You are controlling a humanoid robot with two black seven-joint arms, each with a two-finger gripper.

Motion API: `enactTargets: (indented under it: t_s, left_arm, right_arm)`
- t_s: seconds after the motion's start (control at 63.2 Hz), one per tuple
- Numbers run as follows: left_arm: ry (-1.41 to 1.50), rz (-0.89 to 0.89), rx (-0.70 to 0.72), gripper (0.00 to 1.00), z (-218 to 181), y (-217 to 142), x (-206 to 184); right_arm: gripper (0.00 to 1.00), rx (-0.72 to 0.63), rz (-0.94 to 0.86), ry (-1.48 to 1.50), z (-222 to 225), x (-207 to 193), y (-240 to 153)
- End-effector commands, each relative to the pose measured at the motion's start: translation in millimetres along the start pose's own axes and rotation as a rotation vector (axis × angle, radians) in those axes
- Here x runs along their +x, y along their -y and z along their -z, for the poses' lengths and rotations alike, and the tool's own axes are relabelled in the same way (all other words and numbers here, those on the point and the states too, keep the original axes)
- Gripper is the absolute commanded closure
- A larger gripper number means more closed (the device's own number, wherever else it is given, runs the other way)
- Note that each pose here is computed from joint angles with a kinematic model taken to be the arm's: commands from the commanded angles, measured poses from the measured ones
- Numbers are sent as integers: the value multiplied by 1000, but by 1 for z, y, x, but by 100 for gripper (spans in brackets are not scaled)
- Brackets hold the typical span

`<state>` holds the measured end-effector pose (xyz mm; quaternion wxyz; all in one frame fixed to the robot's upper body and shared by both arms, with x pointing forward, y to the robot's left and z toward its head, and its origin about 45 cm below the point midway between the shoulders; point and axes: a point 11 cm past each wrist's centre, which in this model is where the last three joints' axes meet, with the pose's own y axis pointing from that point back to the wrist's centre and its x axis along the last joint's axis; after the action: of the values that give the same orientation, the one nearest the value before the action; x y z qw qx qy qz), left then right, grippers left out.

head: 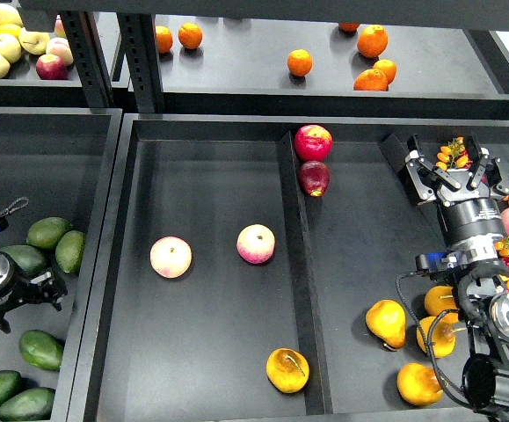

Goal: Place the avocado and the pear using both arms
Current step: 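Open the left gripper to release the avocado among the avocados, then raise the left gripper away and bring the right gripper over the tray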

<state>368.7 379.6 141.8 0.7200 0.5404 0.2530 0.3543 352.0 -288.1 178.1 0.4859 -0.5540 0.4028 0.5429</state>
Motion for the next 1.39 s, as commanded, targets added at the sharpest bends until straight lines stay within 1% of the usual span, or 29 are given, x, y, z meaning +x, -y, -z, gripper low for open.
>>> enactTargets:
  t_s: [0.0, 0.095, 0.19, 0.206, 0.237, 0.364, 0.506, 0.712, 0.839, 0.95, 0.981, 1.108, 1.234, 1.298, 1.377]
  left_arm:
    - [-133, 10, -122, 1, -12, -16, 13]
    - [-233, 34, -231, 1, -25, -30, 20]
    - [-315, 81, -314, 1, -28, -32, 18]
    - [-364, 114, -379, 1, -34, -33, 16]
    - [-391, 132, -414, 1, -36, -33, 14]
    - [-476, 204, -514, 1, -40, -30, 5]
    - [-559, 298, -596, 1, -36, -21, -15]
    - [-749, 450, -759, 1, -26, -5, -45]
    - [-896, 556, -881, 1, -20, 4, -70]
    - [-1002, 634, -960, 1, -20, 12, -90]
    - [-1073, 680, -1018, 1, -19, 14, -102]
    - [-1159, 762, -1090, 1, -16, 15, -131]
    - [-1233, 827, -1112, 1, -13, 21, -161]
    - [-1270, 849, -1129, 1, -13, 23, -170]
    - [-1293, 829, -1140, 1, -2, 22, -167]
  right_arm:
    - [0, -5, -31, 5, -2, 11, -9]
    - [0, -63, -53, 9, -15, 19, -13]
    - [0, -103, -70, 13, -25, 24, -15]
    - [0, -121, -81, 15, -30, 28, -18]
    - [0, -134, -88, 17, -34, 31, -20]
    - [0, -189, -118, 26, -47, 40, -29]
    - [0, -271, -167, -56, -39, 42, -38]
    - [0, -404, -261, -208, -19, 45, -56]
    - [0, -536, -326, -303, -14, 50, -72]
    - [0, -611, -369, -375, -8, 51, -80]
    - [0, -659, -392, -427, -5, 49, -80]
    - [0, -740, -410, -506, 0, 45, -81]
    - [0, -820, -447, -607, 11, 37, -78]
    - [0, -852, -464, -642, 13, 35, -76]
    - [0, -900, -479, -683, 12, 33, -73]
